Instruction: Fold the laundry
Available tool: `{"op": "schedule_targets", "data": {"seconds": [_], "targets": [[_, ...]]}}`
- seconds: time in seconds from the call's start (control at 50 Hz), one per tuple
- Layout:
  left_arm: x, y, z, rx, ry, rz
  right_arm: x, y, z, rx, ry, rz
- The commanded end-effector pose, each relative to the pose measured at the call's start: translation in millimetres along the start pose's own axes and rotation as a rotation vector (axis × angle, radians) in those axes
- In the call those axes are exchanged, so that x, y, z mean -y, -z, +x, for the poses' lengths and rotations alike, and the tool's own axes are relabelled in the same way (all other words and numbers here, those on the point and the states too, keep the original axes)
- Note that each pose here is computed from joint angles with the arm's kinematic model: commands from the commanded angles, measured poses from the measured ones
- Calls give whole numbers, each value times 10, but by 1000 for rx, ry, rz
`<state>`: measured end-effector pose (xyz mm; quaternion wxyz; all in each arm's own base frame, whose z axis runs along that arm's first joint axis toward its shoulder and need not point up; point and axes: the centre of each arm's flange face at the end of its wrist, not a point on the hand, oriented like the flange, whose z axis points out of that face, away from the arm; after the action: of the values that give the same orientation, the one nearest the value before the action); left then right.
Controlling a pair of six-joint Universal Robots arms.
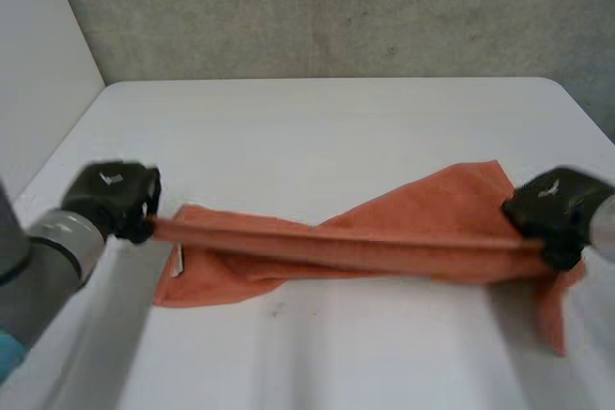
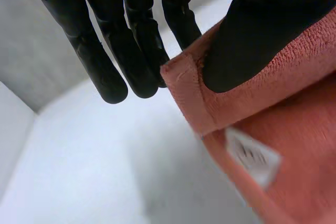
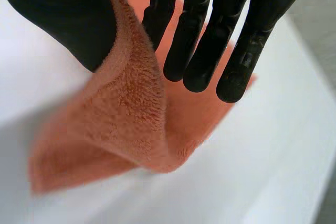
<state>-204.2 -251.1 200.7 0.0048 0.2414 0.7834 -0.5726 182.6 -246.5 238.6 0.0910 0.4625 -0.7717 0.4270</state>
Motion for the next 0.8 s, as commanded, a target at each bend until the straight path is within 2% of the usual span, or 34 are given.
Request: {"op": "schedule_targets", "data": {"seconds": [0.02,0.04,0.06,0.1,0.14,0.18,0.2,0.22,0.24,0.28,0.3,0.34,0.36,0.4,0.46,0.54,0.6,0.64,0.66,0.76,0.8], "targets": [[-55,-456,60,-7,-86,5,-35,-590,-78,-40,35,-42],[35,-502,46,3,-90,43,-35,-590,-78,-40,35,-42],[138,-543,37,11,-95,86,129,-690,66,-141,37,23],[398,-610,-12,39,-99,183,328,-690,246,-236,32,98],[1050,-644,-155,111,-99,416,678,-621,520,-374,13,246],[1223,-629,-196,130,-96,480,799,-582,614,-420,1,303],[1562,-559,-277,170,-93,608,1172,-333,911,-569,-49,501],[1920,-437,-399,227,-84,758,1294,-189,1015,-623,-68,575],[2078,-360,-459,257,-79,831,1296,-187,1016,-624,-68,576],[2218,-272,-494,280,-71,900,1561,292,1246,-758,-116,781],[2483,-54,-600,345,-54,1057,1669,602,1343,-830,-139,894],[2547,5,-632,364,-48,1099,1712,879,1363,-871,-151,972],[2616,90,-671,392,-39,1148,1712,880,1363,-871,-151,973],[2612,105,-660,392,-37,1152,1628,860,1291,-835,-144,937],[2286,-52,-596,354,-19,1048,1506,685,1143,-747,-139,865],[2094,-109,-575,333,3,990,1200,341,777,-553,-121,725],[1491,-314,-574,293,45,813,1005,143,552,-455,-119,655],[1384,-341,-563,285,53,783,957,91,497,-431,-119,638],[1282,-361,-546,278,59,754,795,-91,322,-357,-124,580],[574,-439,-321,199,75,555,521,-420,-5,-219,-129,483],[493,-448,-288,187,74,533,363,-614,-163,-152,-148,428]]}}
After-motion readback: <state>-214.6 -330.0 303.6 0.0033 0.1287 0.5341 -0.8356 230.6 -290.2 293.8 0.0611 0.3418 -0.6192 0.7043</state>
